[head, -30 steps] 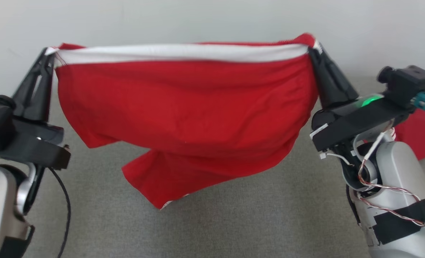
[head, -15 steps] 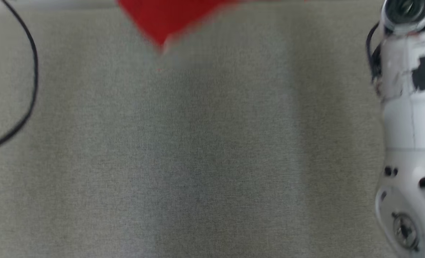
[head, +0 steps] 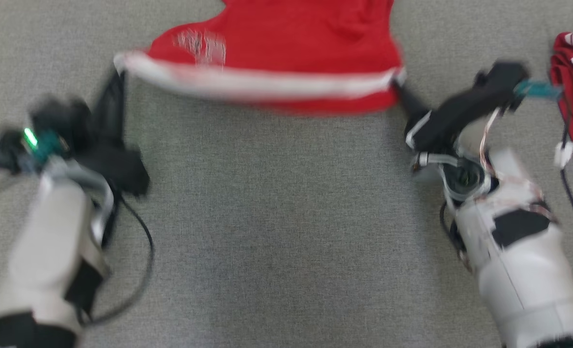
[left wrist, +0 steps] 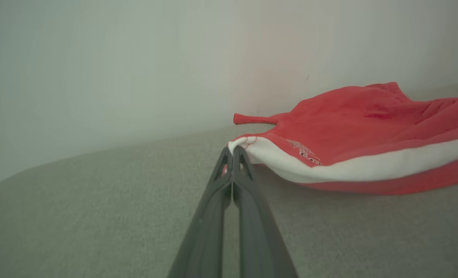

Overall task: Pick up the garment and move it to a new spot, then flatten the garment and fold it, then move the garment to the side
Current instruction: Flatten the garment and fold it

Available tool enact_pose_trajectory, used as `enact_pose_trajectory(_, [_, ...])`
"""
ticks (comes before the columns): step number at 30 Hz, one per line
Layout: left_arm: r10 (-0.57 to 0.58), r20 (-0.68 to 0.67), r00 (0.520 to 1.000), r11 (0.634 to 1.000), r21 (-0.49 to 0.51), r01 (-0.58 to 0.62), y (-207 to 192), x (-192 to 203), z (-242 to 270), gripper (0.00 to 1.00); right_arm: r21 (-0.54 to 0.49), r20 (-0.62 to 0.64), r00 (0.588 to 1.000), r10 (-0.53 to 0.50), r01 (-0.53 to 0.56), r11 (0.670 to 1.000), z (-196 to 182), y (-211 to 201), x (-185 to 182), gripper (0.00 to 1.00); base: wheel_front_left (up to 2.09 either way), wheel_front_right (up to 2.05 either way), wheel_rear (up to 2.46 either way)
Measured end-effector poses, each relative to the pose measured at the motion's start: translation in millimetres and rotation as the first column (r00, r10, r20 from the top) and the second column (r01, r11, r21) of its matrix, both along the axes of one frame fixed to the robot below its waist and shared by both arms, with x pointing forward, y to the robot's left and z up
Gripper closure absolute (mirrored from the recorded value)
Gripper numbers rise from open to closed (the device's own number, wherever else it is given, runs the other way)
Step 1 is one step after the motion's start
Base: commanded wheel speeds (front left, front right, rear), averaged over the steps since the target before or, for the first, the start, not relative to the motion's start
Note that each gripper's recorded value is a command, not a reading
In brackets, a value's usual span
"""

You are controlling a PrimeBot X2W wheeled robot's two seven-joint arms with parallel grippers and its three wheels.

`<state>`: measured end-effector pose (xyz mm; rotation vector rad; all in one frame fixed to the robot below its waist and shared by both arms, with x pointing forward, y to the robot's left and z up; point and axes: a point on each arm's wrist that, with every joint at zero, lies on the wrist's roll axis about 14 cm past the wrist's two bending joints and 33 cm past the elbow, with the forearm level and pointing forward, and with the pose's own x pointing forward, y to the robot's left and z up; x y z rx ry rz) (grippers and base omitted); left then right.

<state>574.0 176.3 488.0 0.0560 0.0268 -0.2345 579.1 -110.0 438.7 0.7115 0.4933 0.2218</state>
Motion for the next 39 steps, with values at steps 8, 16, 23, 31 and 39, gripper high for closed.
enact_pose_trajectory(8, [0.075, -0.263, 0.962, 0.985, -0.130, -0.112, 4, -86, -89, 1.00, 0.239, -0.123, 0.992, 0.029, 0.001, 0.971, -15, -18, -71, 1.00, 0.00, 0.00, 0.00])
enact_pose_trajectory(16, [0.106, -0.345, 0.933, 0.968, -0.178, -0.176, 2, -157, -108, 1.00, 0.205, -0.172, 0.984, 0.038, -0.002, 0.979, -31, -30, -153, 1.00, 0.00, 0.00, 0.00])
enact_pose_trajectory(23, [0.156, -0.375, 0.914, 0.948, -0.203, -0.245, 11, -214, -112, 1.00, 0.201, -0.229, 0.968, 0.101, -0.055, 0.978, -48, -9, -234, 1.00, 0.00, 0.00, 0.00])
enact_pose_trajectory(31, [0.186, -0.382, 0.905, 0.932, -0.223, -0.286, 16, -260, -113, 1.00, 0.228, -0.235, 0.966, 0.113, -0.058, 0.972, -51, 5, -286, 1.00, 0.00, 0.00, 0.00])
enact_pose_trajectory(39, [0.207, -0.343, 0.916, 0.922, -0.246, -0.300, 20, -270, -103, 1.00, 0.219, -0.198, 0.974, 0.114, -0.069, 0.973, -43, 1, -299, 1.00, 0.00, 0.00, 0.00])
